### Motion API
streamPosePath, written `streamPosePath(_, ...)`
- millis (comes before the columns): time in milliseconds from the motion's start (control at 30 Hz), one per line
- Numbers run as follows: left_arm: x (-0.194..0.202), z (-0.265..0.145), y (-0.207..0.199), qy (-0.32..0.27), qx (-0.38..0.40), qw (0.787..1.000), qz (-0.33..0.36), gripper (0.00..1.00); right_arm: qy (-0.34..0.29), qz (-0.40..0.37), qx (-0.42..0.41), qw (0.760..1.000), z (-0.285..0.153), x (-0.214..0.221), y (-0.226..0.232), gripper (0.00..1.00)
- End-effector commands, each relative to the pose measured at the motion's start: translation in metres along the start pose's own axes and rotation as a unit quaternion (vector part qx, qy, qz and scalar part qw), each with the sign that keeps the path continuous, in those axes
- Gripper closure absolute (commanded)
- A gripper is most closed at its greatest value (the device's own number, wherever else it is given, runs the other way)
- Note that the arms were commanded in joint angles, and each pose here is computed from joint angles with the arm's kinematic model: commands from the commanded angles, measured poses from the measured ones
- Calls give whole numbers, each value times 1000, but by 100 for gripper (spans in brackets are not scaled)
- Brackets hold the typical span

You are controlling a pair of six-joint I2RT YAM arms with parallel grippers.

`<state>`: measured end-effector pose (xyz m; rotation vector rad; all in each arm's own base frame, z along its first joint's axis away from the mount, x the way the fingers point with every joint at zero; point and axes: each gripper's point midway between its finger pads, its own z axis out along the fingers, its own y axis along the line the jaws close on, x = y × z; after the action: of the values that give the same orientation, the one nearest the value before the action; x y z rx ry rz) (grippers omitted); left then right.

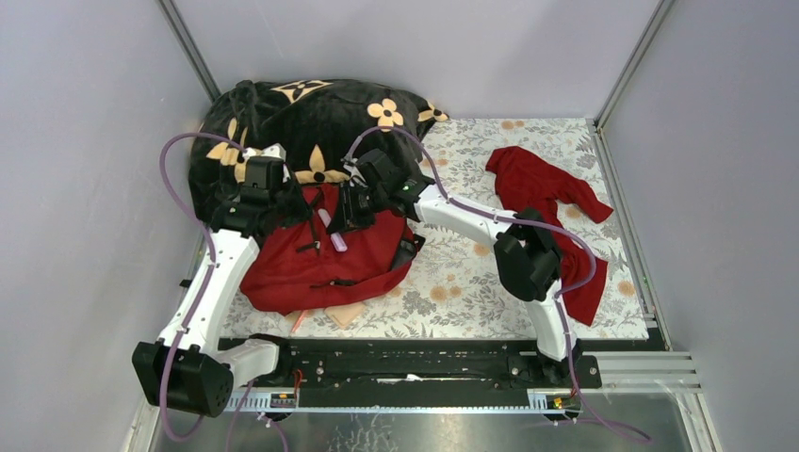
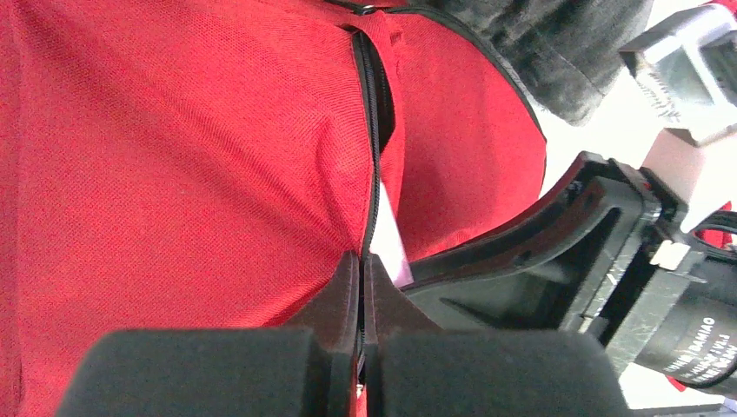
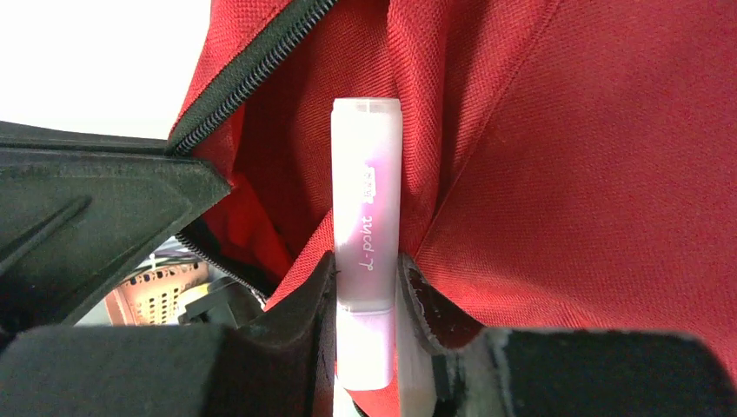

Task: Pack the student bag
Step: Place the stationery in the student bag.

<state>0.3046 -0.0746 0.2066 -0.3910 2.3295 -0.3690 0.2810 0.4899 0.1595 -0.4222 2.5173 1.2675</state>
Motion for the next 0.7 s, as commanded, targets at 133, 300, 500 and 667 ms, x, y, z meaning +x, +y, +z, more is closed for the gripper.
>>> streamPosePath(133,-13,-7,-23,-31,70,997,7,100,30,-9,-40,999,10,5,29,100)
streamPosePath(300,-7,-10,-25,-25,81,996,10,100,-13,-2,-40,999,20,-27,41,100)
streamPosePath(500,0,-11,-25,-17,88,996,17,100,-76,26,-41,996,36,-68,39,100)
streamPosePath(667,-1,-10,-21,-22,77,997,13,100,-65,42,-74,994,40,-66,49,57)
